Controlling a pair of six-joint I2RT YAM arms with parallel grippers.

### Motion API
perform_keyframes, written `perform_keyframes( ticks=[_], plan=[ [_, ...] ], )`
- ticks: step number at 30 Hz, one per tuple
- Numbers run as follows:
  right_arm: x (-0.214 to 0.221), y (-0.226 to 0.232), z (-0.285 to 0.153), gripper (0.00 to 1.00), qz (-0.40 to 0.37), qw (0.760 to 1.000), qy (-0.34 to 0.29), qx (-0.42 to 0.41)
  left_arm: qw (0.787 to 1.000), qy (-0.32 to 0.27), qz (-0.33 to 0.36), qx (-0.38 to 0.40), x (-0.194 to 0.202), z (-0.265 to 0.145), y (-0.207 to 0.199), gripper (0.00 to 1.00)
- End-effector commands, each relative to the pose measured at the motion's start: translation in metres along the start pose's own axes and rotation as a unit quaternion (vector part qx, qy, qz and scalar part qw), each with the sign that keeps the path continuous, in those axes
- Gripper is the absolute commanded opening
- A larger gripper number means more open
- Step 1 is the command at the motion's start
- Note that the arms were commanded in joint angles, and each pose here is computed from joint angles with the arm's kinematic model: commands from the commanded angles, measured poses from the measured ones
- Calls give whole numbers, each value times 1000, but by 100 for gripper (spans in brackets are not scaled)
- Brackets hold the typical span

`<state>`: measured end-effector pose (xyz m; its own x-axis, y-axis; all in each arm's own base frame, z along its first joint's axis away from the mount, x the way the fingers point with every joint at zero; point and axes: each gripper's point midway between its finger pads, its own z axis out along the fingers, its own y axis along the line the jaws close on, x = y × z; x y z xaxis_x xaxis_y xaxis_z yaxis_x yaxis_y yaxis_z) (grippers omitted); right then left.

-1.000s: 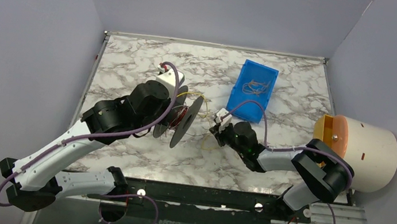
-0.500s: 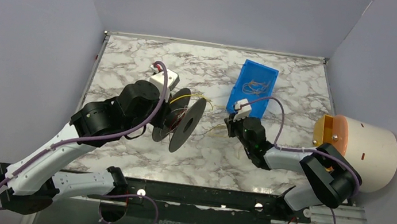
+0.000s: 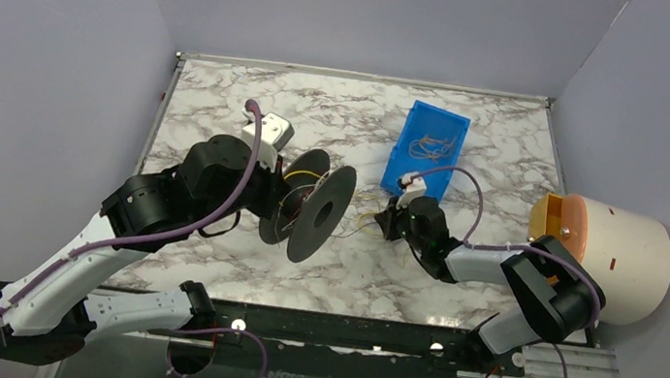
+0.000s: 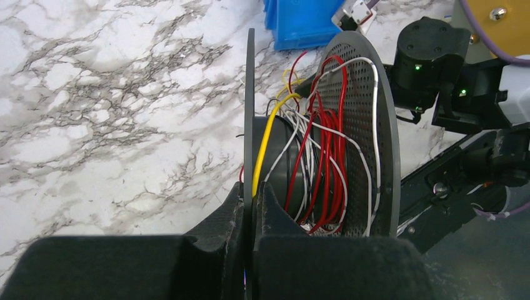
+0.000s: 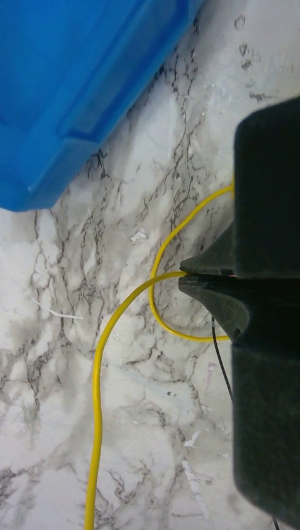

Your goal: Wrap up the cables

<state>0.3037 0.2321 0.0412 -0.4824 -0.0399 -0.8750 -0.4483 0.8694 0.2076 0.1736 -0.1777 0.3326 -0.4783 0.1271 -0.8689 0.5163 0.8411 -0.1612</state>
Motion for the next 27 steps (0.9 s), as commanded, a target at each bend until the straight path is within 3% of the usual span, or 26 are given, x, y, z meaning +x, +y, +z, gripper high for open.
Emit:
perform_keyframes(
  ticks=[1, 10, 27],
  plan=[
    [14, 19, -1, 1, 22, 998, 31, -52, 994, -93, -52, 4, -45, -12, -3, 0],
    [31, 62, -14, 1, 35, 990, 55, -127, 983, -154, -91, -28, -67, -8, 7, 0],
    [31, 150, -78, 1, -15, 970, 46, -237, 963, -207, -115, -131, -67, 29, 38, 0]
  ],
)
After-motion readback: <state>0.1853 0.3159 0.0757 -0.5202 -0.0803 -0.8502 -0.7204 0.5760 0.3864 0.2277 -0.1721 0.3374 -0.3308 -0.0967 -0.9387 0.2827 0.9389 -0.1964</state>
